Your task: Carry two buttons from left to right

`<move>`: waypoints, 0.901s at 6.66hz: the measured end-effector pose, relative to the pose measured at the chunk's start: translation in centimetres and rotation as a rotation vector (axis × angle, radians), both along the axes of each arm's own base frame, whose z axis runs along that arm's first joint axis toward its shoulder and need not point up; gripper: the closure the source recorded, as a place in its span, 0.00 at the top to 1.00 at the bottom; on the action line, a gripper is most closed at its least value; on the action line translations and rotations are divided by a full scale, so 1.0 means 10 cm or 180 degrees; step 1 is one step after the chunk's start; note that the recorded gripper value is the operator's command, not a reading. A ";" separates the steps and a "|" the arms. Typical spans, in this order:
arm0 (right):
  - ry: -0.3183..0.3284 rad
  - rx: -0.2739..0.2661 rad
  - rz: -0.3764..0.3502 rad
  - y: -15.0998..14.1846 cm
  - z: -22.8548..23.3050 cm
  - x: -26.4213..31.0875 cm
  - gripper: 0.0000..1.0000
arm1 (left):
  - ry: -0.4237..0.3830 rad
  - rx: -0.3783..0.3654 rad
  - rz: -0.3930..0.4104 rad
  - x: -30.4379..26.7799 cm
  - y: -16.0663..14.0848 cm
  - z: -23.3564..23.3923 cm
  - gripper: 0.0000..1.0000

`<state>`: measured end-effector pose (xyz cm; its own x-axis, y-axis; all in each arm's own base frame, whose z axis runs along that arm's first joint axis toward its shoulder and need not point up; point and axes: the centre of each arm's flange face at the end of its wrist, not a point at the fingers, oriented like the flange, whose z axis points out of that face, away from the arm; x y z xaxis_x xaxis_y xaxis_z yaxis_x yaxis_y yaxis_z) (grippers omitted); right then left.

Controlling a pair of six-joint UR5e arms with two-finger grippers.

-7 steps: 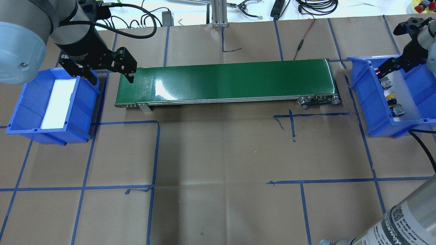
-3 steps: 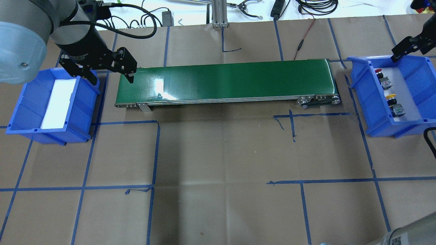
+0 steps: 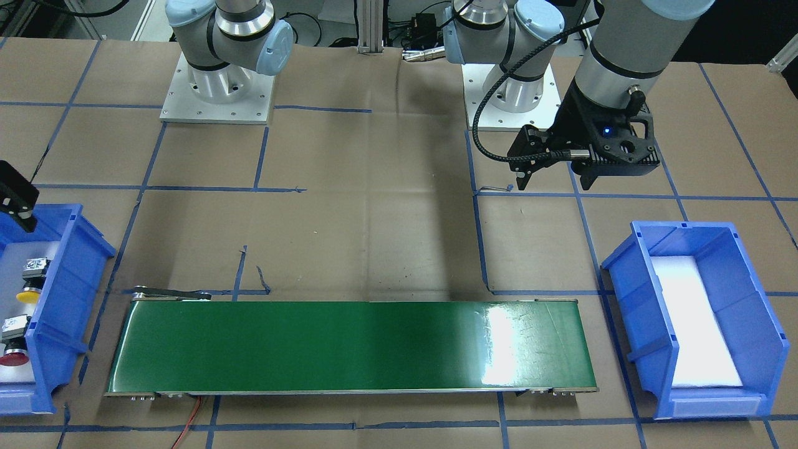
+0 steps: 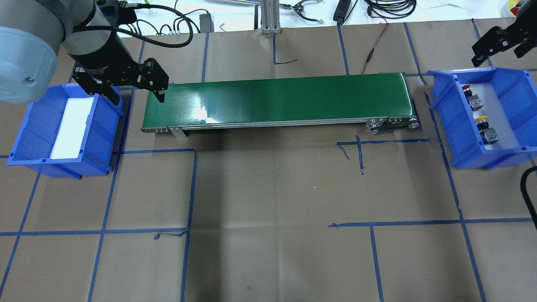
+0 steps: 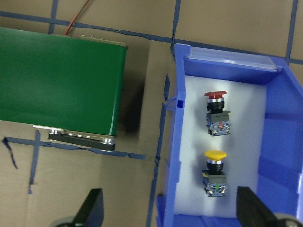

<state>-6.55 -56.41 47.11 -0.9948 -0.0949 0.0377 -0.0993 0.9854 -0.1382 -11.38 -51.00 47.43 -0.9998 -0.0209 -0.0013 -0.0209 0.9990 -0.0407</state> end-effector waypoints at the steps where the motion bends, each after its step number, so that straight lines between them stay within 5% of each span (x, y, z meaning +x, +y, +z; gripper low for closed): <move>1: -0.0075 0.0000 -0.0307 0.10 0.13 0.42 1.00 | 0.0000 0.0002 0.0000 0.00 0.00 0.00 1.00; 3: -0.0165 0.0057 -0.0506 0.38 0.31 1.29 1.00 | 0.0003 0.0005 0.0000 0.00 -0.01 -0.01 1.00; 6: -0.0175 0.0230 -0.0261 0.74 0.33 2.13 1.00 | 0.0005 0.0007 0.0000 0.00 -0.01 -0.01 1.00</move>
